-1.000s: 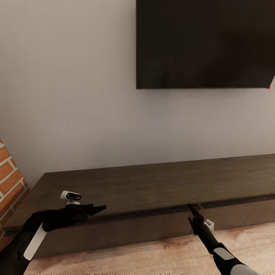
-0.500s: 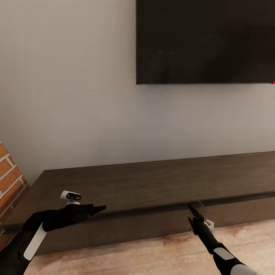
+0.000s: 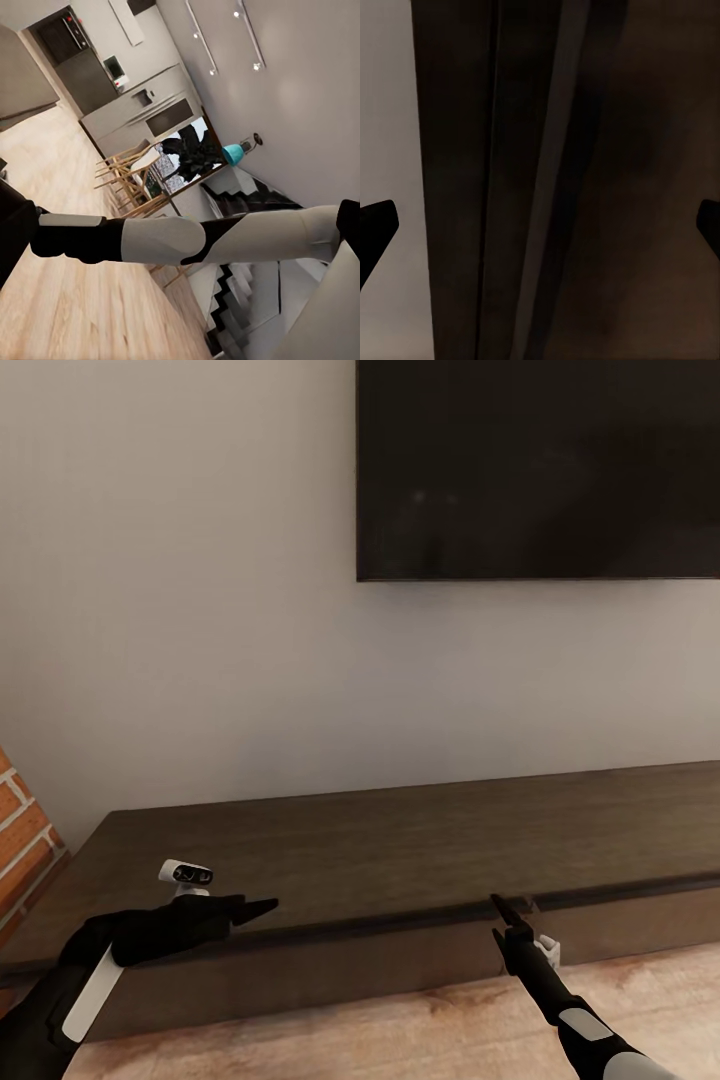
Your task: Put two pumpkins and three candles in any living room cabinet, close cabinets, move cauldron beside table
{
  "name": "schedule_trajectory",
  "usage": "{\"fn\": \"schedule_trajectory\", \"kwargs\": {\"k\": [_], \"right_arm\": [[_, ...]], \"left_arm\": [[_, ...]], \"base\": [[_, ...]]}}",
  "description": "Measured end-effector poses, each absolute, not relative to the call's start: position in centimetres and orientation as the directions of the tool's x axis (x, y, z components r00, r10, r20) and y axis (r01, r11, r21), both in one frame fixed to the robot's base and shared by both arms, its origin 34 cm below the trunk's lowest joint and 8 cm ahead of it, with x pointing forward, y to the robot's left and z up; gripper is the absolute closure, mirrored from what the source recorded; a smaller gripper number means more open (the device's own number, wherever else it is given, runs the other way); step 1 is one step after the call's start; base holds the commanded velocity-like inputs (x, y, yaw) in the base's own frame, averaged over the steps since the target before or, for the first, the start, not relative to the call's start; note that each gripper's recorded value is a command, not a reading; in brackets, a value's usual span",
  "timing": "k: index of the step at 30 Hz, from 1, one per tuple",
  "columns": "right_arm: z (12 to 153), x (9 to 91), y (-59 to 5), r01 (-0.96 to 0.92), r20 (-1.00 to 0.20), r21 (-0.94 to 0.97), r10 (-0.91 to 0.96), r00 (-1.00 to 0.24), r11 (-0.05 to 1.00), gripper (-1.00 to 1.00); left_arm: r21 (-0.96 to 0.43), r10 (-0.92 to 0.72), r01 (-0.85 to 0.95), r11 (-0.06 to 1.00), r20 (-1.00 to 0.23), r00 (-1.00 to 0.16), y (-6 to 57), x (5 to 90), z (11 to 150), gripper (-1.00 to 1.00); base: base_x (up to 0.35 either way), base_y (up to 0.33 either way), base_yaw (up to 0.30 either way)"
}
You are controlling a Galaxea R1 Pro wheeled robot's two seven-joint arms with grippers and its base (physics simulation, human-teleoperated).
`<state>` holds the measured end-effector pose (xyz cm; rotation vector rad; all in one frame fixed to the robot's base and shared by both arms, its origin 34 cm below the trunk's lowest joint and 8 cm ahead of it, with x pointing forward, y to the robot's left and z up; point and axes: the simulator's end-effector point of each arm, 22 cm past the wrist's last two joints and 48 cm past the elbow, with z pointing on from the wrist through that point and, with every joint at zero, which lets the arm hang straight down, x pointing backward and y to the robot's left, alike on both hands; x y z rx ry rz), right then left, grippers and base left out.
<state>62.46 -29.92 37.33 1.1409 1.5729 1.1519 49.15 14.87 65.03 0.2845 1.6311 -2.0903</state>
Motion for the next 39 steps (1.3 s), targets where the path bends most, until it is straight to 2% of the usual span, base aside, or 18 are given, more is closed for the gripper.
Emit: {"fn": "schedule_trajectory", "kwargs": {"k": [28, 29, 39], "right_arm": [[37.28, 62.45, -29.87, 0.182, -0.118, 0.970, 0.968, -0.221, 0.160, -1.00], [37.28, 62.45, -29.87, 0.183, -0.117, 0.970, 0.968, -0.221, 0.159, 1.00], [36.48, 62.25, -30.01, 0.215, -0.123, 0.961, 0.967, -0.221, 0.172, 1.00]], "left_arm": [[-0.857, -0.235, 0.482, -0.182, -0.438, -0.868, 14.86, 49.15, 65.02, -1.00], [-0.857, -0.235, 0.482, -0.182, -0.438, -0.868, 14.86, 49.15, 65.02, -1.00], [-0.857, -0.235, 0.481, -0.183, -0.437, -0.868, 14.86, 49.17, 65.01, -1.00]], "base": [[0.013, 0.000, 0.000], [0.000, 0.000, 0.000], [-0.021, 0.000, 0.000]]}}
